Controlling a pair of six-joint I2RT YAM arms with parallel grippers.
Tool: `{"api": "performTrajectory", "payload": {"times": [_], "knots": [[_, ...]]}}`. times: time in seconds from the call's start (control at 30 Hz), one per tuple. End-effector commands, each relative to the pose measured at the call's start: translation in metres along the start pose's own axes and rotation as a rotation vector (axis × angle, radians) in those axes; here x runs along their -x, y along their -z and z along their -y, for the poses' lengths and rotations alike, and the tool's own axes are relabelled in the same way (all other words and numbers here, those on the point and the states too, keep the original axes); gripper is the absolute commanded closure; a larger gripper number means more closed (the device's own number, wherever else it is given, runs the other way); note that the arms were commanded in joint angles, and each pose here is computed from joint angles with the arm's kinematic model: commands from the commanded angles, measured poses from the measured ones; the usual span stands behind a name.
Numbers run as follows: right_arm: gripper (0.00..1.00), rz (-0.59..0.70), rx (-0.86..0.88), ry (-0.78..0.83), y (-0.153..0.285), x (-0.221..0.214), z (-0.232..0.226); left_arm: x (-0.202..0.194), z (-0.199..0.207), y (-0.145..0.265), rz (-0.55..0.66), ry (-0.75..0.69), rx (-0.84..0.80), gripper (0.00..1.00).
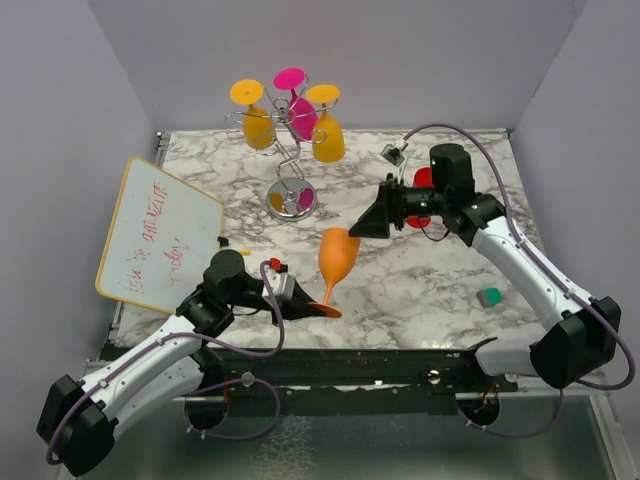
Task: Take the wine glass off the wine glass rack
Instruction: Place the wine glass at the center of the board.
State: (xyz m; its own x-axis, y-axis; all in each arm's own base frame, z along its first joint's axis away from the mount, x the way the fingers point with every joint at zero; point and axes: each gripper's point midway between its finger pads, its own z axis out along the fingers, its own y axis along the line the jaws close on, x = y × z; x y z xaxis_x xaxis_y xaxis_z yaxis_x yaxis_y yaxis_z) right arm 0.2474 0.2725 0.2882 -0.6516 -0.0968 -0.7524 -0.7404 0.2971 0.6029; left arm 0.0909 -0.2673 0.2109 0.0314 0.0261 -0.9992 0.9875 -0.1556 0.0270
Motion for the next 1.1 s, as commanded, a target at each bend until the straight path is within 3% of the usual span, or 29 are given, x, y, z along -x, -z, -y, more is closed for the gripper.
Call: {"api": "performTrajectory", "payload": {"times": [0.0,0.1,0.3,0.6,0.87,0.97,1.07], "knots": [[0.15,-0.076,0.161,-0.045,0.0,-0.005,-0.023,0.0,0.011,-0.001,-0.034,-0.036,-0.099,1.0],[0.25,-0.115,0.19,-0.077,-0.007,-0.009,-0.019,0.002,0.013,-0.002,-0.029,-0.037,-0.121,1.0],[0.29,-0.128,0.166,-0.081,-0.011,-0.015,-0.017,-0.001,0.013,-0.002,-0.03,-0.03,-0.119,1.0],[0.4,-0.27,0.111,-0.154,-0.015,-0.048,-0.008,0.005,0.015,-0.002,-0.001,-0.058,-0.121,1.0],[0.44,-0.263,0.43,-0.225,-0.004,-0.039,-0.058,0.004,0.024,0.0,0.003,-0.055,-0.162,1.0],[0.45,-0.247,0.437,-0.194,0.0,-0.031,-0.066,0.002,0.025,0.0,0.001,-0.041,-0.175,1.0],[0.54,-0.243,0.414,-0.206,0.001,-0.03,-0.066,0.002,0.025,-0.001,0.0,-0.041,-0.174,1.0]]}}
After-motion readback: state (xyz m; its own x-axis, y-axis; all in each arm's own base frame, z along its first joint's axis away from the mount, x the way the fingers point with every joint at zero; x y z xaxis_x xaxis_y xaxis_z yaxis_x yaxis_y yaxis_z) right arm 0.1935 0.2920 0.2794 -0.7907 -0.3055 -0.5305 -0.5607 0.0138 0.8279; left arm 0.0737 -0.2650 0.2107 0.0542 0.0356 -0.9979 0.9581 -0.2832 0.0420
